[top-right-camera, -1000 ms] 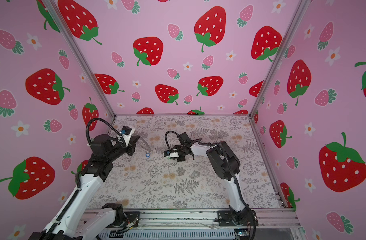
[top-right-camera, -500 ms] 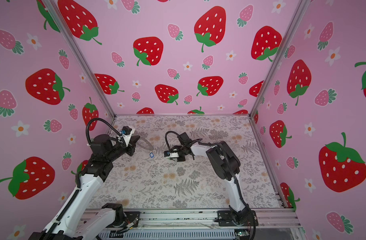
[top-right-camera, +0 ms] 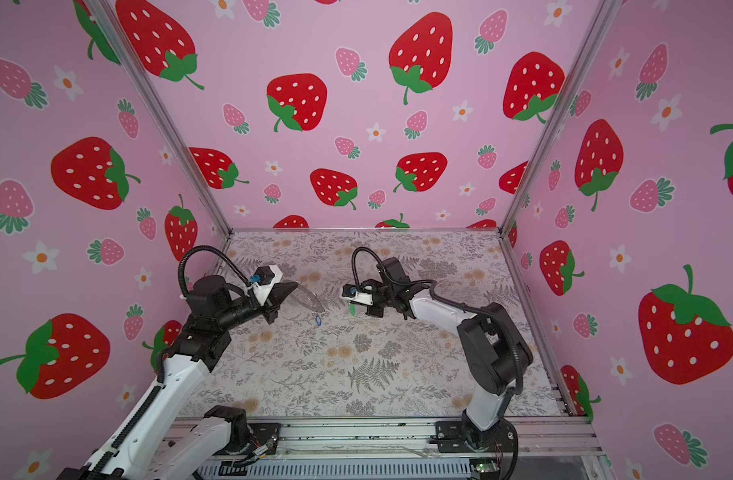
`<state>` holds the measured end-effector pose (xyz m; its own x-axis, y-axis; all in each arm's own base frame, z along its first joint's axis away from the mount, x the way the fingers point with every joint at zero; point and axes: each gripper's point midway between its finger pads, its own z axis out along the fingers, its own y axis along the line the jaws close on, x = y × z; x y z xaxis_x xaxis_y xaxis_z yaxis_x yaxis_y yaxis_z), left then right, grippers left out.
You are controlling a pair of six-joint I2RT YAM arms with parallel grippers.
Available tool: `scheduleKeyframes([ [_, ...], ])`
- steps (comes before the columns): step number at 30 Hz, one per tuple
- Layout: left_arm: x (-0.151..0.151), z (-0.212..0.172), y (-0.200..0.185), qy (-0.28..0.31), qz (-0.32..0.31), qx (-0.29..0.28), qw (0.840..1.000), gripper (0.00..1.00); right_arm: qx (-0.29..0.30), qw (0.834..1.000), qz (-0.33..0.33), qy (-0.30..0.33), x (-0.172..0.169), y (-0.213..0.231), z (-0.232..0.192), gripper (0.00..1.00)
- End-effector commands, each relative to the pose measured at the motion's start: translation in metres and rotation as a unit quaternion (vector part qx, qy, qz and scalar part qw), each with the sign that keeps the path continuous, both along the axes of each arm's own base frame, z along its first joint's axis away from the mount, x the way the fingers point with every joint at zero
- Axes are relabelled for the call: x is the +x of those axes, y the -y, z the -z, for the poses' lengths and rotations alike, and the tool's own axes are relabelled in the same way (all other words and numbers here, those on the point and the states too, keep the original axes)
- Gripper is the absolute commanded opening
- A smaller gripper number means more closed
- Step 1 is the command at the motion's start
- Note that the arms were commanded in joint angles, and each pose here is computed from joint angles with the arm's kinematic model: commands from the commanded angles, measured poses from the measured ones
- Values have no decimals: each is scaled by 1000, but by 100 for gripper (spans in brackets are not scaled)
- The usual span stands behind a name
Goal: Put the keys on the keyring
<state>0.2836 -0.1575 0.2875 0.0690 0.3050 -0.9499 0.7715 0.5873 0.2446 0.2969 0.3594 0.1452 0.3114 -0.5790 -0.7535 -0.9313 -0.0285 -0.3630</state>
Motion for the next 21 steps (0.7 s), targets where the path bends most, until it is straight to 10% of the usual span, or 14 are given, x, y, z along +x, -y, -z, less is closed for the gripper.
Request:
scheduleKeyframes([
  [1, -23, -15, 23, 70, 58, 31, 995, 0, 34, 999, 24, -9, -11, 11, -27, 0],
  [21, -32, 3, 88, 204, 23, 211, 956, 0, 174, 984, 9, -20, -82, 46, -124, 0],
])
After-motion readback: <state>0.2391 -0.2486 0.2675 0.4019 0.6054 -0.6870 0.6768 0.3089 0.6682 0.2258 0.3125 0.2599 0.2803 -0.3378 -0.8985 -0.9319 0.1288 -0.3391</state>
